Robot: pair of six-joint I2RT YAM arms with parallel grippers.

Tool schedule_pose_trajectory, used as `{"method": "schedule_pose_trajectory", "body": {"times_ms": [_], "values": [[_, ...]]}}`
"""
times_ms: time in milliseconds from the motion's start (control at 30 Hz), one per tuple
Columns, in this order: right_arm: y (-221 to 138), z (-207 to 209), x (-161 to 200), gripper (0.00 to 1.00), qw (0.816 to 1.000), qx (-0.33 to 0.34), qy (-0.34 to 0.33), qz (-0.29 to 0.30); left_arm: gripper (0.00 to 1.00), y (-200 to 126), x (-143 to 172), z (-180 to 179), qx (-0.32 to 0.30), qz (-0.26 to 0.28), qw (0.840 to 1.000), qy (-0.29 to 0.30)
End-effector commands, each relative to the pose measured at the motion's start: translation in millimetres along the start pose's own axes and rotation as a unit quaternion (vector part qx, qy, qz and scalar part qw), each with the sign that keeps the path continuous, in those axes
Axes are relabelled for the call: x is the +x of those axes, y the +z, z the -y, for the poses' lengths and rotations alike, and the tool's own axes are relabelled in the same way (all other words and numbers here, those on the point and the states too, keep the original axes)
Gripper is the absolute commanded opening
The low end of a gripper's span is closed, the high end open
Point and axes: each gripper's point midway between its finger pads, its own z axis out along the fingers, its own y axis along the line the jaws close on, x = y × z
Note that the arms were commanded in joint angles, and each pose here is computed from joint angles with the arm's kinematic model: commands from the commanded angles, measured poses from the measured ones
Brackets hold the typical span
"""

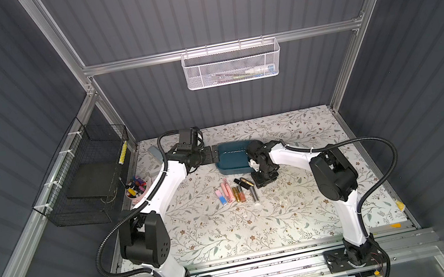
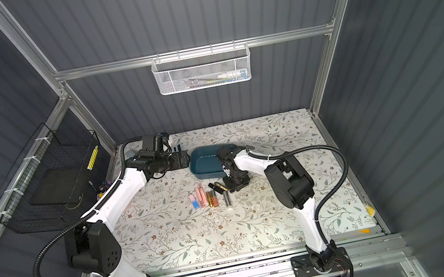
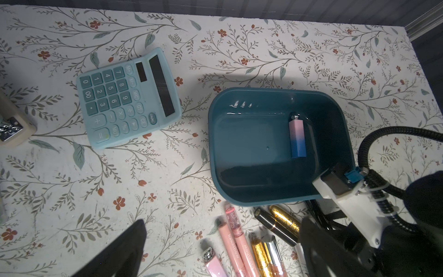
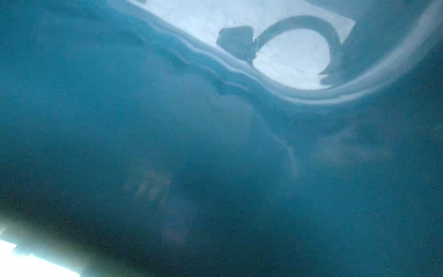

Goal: Put the lipstick into the storage box
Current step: Pick up the lipstick at the center of the board.

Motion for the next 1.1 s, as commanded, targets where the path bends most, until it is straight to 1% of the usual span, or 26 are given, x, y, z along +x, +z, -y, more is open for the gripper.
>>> {"method": "schedule_pose_trajectory", "body": {"times_ms": [0, 267, 300, 467, 567, 667, 900, 1067], "values": [[7, -4, 8, 0.45, 1.0, -0.01, -0.002, -0.018, 1.0, 5, 5, -3, -0.007, -0.011, 1.0, 0.005], [7, -5, 18, 0.4, 0.999, -0.014, -0.004, -0.03, 1.0, 8, 4, -3, -0.005, -0.002, 1.0, -0.005], [7, -5, 19, 0.4, 0.999, -0.014, -0.005, -0.031, 1.0, 14, 17, -6, -0.008, -0.016, 1.0, -0.008], [9, -4, 24, 0.36, 0.999, -0.011, -0.008, -0.039, 1.0, 15, 20, -7, -0.007, -0.016, 1.0, -0.013], [9, -2, 27, 0.29, 0.999, -0.007, -0.006, -0.044, 1.0, 15, 22, -8, -0.008, -0.015, 1.0, -0.015], [6, -1, 30, 0.27, 0.999, -0.002, -0.006, -0.042, 1.0, 13, 24, -8, -0.009, -0.015, 1.0, -0.016], [1, 4, 35, 0.23, 0.999, 0.011, -0.006, -0.042, 1.0, 13, 27, -9, -0.008, -0.013, 1.0, -0.021], [-7, 4, 37, 0.24, 0.999, 0.012, -0.009, -0.036, 1.0, 13, 26, -9, -0.007, -0.008, 1.0, -0.022]]}}
